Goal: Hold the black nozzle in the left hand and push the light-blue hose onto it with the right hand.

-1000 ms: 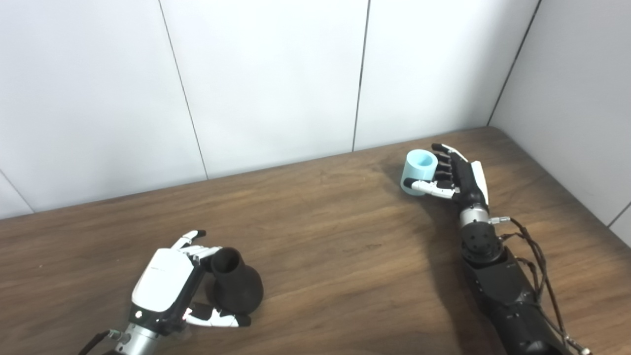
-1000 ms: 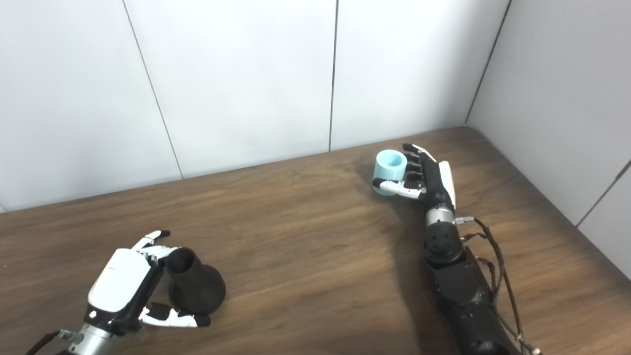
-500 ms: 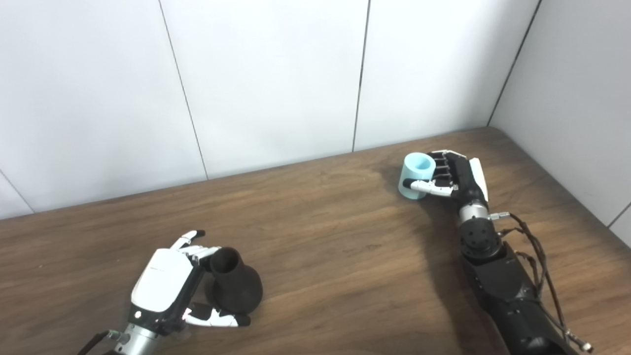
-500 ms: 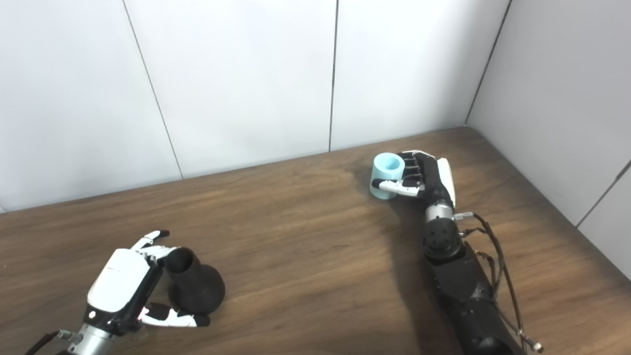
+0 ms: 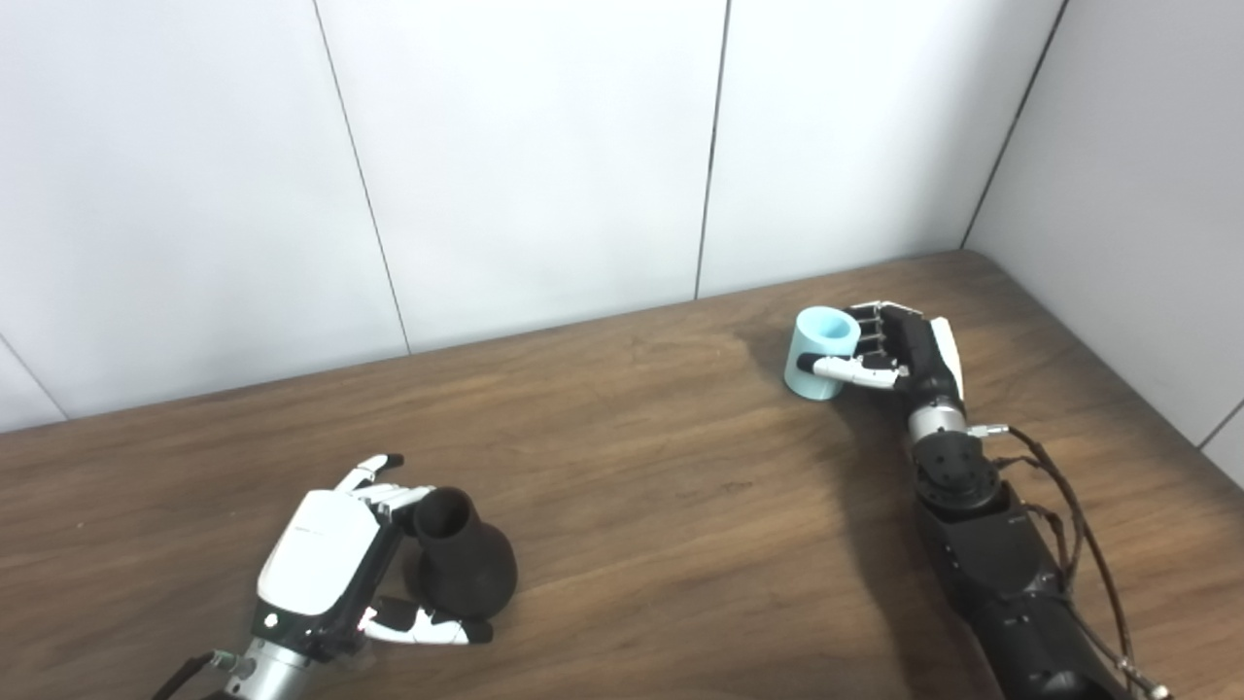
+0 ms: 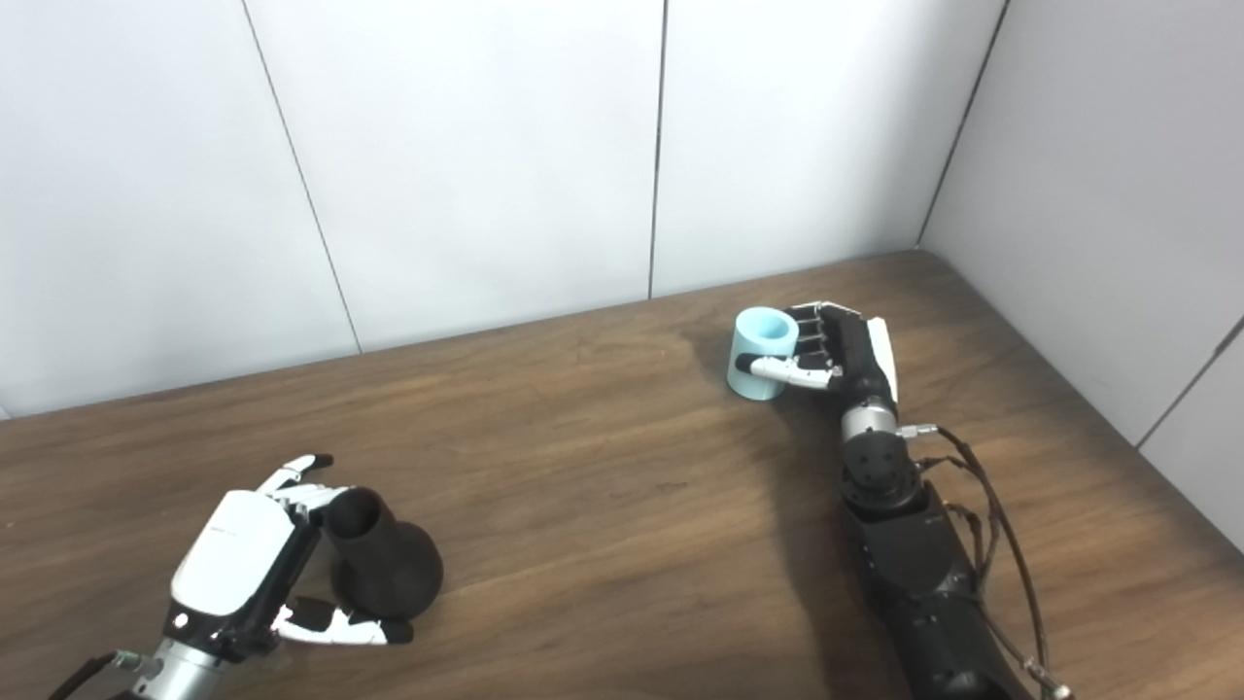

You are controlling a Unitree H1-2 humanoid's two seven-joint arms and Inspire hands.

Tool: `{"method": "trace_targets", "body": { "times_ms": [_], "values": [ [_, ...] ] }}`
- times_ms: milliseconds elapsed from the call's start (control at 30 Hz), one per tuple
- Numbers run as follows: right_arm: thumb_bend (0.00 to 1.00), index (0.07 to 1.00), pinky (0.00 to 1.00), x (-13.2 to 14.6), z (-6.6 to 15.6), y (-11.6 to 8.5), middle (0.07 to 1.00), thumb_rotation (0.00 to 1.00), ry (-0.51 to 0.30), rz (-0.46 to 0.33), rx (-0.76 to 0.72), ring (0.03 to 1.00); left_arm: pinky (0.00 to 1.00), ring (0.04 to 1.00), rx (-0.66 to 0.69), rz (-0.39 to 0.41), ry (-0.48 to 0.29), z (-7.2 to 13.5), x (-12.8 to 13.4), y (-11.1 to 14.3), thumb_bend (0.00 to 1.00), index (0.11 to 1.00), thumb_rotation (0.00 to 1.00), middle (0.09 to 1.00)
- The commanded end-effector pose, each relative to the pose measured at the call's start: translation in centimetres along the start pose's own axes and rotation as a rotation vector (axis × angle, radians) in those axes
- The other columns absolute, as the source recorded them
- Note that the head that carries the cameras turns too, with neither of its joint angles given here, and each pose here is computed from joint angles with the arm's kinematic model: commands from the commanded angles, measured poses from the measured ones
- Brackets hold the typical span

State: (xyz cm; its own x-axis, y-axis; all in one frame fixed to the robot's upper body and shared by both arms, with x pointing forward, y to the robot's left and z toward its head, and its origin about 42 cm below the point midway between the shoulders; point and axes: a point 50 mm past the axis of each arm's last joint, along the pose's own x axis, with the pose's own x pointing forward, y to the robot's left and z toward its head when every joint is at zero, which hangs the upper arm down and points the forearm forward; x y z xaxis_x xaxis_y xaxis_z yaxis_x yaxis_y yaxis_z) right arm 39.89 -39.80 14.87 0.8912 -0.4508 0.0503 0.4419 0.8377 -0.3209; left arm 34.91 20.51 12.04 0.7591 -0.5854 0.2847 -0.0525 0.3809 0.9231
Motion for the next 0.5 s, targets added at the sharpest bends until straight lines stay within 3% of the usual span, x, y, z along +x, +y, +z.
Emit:
{"method": "trace_targets", "body": {
  "times_ms": [0,200,467],
  "values": [
    [0.52,0.476,0.41,0.10,0.99,0.02,0.497,0.01,-0.047,0.016,0.012,0.460,0.85,0.494,-0.039,-0.084,0.074,-0.24,-4.41,-3.01,0.50,0.504,0.00,0.438],
    [0.52,0.489,0.39,-0.18,1.00,0.11,0.503,0.00,-0.048,0.015,0.018,0.438,0.85,0.494,-0.039,-0.088,0.075,-0.24,-4.41,-3.07,0.50,0.503,0.00,0.440],
    [0.52,0.486,0.39,-0.59,1.31,0.16,0.497,0.00,-0.126,0.034,0.013,0.438,0.85,0.491,-0.044,-0.087,0.071,-0.14,-4.40,-3.31,0.50,0.506,0.00,0.439]
  ]
}}
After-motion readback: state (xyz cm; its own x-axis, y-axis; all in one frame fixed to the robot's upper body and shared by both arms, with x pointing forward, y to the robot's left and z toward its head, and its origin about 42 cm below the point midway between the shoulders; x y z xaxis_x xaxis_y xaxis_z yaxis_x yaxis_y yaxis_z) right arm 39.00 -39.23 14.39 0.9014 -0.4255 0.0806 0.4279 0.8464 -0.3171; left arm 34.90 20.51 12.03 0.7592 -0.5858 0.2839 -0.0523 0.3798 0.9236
